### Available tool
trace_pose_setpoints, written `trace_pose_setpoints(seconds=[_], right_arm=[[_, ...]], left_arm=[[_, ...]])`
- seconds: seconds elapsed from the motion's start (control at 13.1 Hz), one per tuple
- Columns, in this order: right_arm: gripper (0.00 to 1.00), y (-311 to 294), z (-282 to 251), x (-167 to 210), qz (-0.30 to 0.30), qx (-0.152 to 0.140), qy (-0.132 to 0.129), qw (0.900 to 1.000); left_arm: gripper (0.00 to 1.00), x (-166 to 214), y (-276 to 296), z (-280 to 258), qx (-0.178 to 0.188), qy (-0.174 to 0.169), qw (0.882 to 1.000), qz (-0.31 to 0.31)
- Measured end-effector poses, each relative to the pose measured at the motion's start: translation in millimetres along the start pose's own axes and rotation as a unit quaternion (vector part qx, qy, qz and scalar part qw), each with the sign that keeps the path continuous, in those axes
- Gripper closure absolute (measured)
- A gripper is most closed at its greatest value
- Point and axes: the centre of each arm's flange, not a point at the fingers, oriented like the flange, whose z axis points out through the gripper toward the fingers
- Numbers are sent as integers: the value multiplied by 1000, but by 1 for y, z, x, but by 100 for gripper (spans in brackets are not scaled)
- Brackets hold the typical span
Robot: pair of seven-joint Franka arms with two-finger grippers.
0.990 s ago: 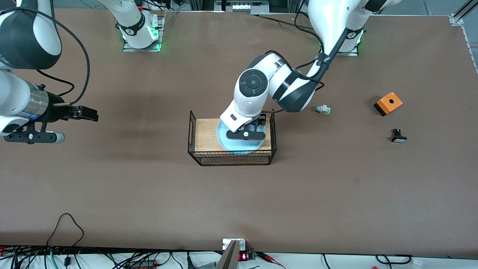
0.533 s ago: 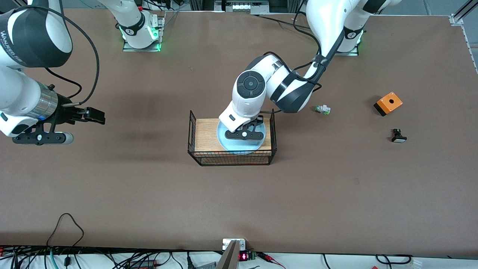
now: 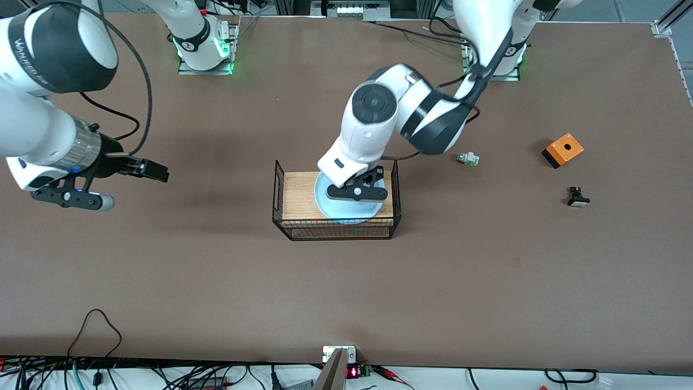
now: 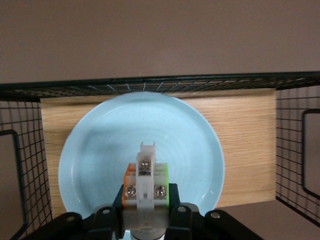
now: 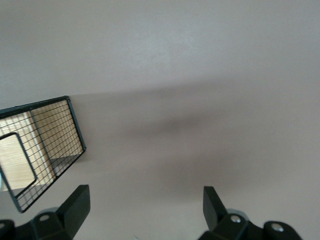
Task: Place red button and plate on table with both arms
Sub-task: 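Lift the button with the left gripper while the right gripper reaches the plate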
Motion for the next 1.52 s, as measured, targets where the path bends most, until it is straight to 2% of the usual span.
trace_pose_setpoints(seconds=[0.23, 0.46, 0.69, 0.84, 1.22, 1.37, 1.52], right_arm=[[0, -45, 6, -16, 64, -2, 2, 998], [0, -105, 10, -40, 135, 10, 24, 990], [0, -149, 19, -54, 201, 29, 42, 978], [0, -168, 30, -57, 212, 36, 47, 976], [0, -214, 70, -74, 198, 25, 38, 979], [0, -227, 81, -74, 213, 39, 38, 976], [0, -238, 89, -75, 235, 59, 24, 970]], left_arm=[[66, -11, -1, -69, -10, 21, 1000, 4], [66, -12, -16, -132, -26, 53, 998, -5], [66, -2, -65, -197, -24, 75, 997, -27], [66, 12, -113, -231, -11, 82, 996, -15], [66, 68, -287, -239, 43, 39, 998, 0], [66, 87, -363, -229, 53, 21, 998, 9], [66, 97, -414, -214, 56, 3, 998, 4]])
